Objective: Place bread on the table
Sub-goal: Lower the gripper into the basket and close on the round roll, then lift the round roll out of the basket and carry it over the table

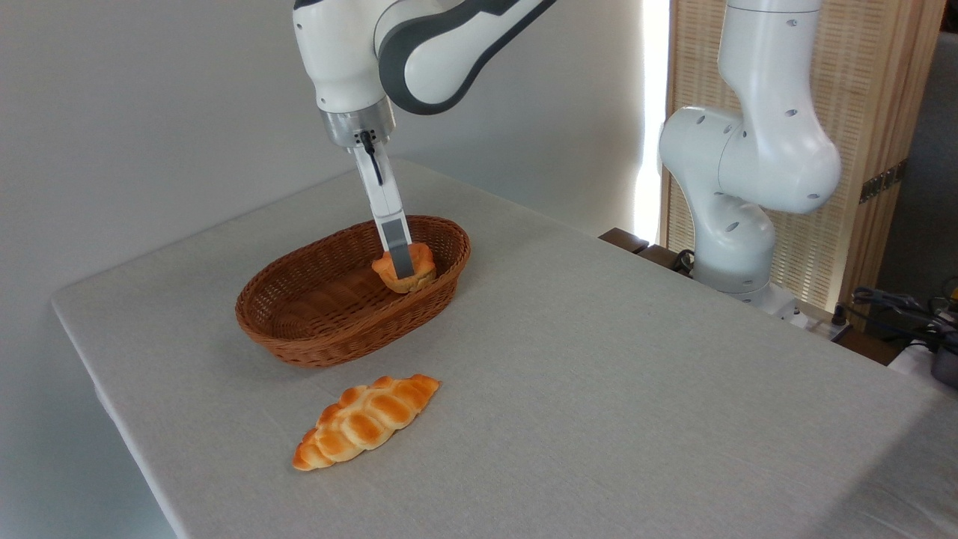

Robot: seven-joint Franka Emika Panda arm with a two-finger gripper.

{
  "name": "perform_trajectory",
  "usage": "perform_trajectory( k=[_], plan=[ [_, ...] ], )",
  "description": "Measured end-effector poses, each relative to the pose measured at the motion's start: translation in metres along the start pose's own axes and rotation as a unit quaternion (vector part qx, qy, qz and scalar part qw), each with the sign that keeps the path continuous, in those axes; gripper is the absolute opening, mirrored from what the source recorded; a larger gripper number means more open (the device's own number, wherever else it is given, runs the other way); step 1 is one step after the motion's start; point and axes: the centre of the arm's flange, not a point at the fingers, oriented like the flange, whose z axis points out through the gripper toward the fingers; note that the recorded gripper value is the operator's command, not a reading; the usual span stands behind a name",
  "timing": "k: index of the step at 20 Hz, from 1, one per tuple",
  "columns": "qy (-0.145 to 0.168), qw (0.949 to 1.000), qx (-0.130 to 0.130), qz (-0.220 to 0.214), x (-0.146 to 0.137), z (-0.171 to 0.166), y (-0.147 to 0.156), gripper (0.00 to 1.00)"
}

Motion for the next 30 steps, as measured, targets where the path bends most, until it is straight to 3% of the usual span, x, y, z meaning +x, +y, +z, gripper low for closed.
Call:
perform_trajectory(
  k=[4,8,9,21,25,28,30],
  plan=[
    [0.001,1.0,0.001,-0.002,-0.002,0.005,-0.001,0.95],
    [-0.009,0.9999,-0.006,-0.004,-0.007,0.016,0.001,0.34],
    [-0.011,0.9999,-0.007,-0.004,-0.008,0.018,0.001,0.29],
    [-0.008,0.9999,-0.004,-0.009,-0.011,0.015,-0.003,0.28],
    [0.039,0.9985,0.024,-0.029,-0.01,-0.029,-0.027,0.29],
    [0.093,0.9925,0.05,-0.062,-0.02,-0.085,-0.057,0.34],
    [0.106,0.9893,0.06,-0.08,-0.036,-0.104,-0.074,0.38]
  ],
)
